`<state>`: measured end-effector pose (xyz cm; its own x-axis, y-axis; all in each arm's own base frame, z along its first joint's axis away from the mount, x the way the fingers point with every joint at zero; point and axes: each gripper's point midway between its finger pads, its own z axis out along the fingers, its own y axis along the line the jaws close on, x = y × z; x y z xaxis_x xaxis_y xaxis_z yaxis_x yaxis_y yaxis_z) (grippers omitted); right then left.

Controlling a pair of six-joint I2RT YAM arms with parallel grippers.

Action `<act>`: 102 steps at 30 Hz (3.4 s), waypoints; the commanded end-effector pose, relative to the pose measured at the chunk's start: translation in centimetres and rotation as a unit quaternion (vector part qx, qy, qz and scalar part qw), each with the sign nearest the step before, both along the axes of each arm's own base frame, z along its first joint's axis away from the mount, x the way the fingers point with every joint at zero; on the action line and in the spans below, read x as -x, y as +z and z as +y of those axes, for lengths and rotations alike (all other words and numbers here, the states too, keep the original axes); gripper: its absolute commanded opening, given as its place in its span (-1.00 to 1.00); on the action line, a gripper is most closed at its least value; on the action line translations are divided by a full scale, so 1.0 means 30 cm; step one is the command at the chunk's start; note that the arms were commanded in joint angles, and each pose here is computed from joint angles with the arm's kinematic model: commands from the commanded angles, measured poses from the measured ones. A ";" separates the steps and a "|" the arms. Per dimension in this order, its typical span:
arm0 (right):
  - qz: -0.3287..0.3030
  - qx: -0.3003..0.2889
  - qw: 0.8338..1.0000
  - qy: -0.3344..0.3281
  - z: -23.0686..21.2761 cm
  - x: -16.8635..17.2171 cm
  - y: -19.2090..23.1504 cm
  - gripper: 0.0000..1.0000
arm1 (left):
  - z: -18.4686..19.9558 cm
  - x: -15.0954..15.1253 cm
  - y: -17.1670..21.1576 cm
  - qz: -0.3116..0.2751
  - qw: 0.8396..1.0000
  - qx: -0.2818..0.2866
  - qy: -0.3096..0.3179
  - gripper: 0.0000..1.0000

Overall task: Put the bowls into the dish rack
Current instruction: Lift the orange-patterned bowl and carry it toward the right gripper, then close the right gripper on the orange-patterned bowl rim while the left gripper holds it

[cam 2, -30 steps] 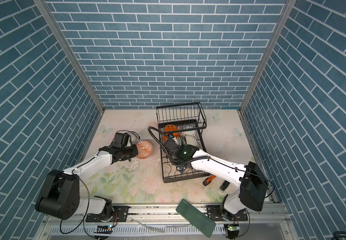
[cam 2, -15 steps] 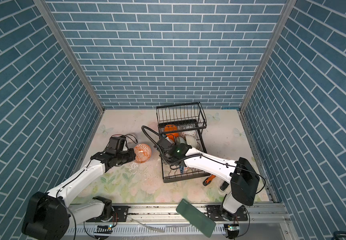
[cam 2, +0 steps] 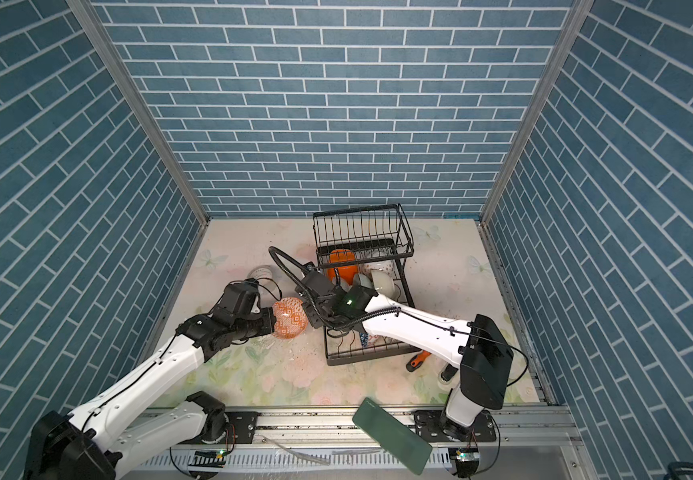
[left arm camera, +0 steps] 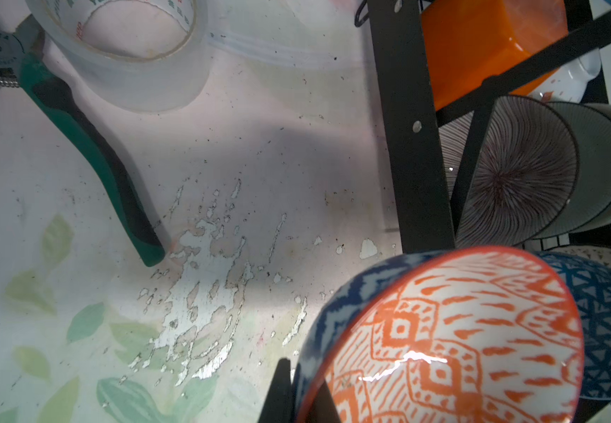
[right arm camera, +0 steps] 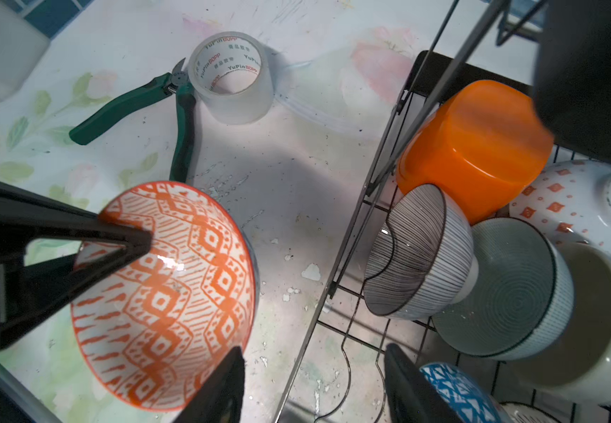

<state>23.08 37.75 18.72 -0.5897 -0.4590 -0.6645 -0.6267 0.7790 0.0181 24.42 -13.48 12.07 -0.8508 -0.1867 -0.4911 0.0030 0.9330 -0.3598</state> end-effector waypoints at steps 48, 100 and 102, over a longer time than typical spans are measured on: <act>0.003 0.030 0.999 -0.023 0.022 -0.008 -0.061 -1.00 | -0.119 -0.021 0.105 -0.055 0.998 0.027 -0.018 -0.96; -0.186 0.333 0.916 -0.128 -0.386 -0.051 0.048 -1.00 | -0.027 -0.047 0.109 -0.103 0.994 0.020 0.019 0.99; -0.197 0.352 0.907 -0.124 -0.380 -0.047 0.041 -1.00 | -0.020 -0.048 0.101 -0.099 0.995 0.014 0.020 0.99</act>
<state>24.04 26.73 17.83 -0.5329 -0.7346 -0.4200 -0.3719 0.6492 -0.6635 25.84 -14.51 15.84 -0.7228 -0.2503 -0.6441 0.0439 0.9135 -0.4044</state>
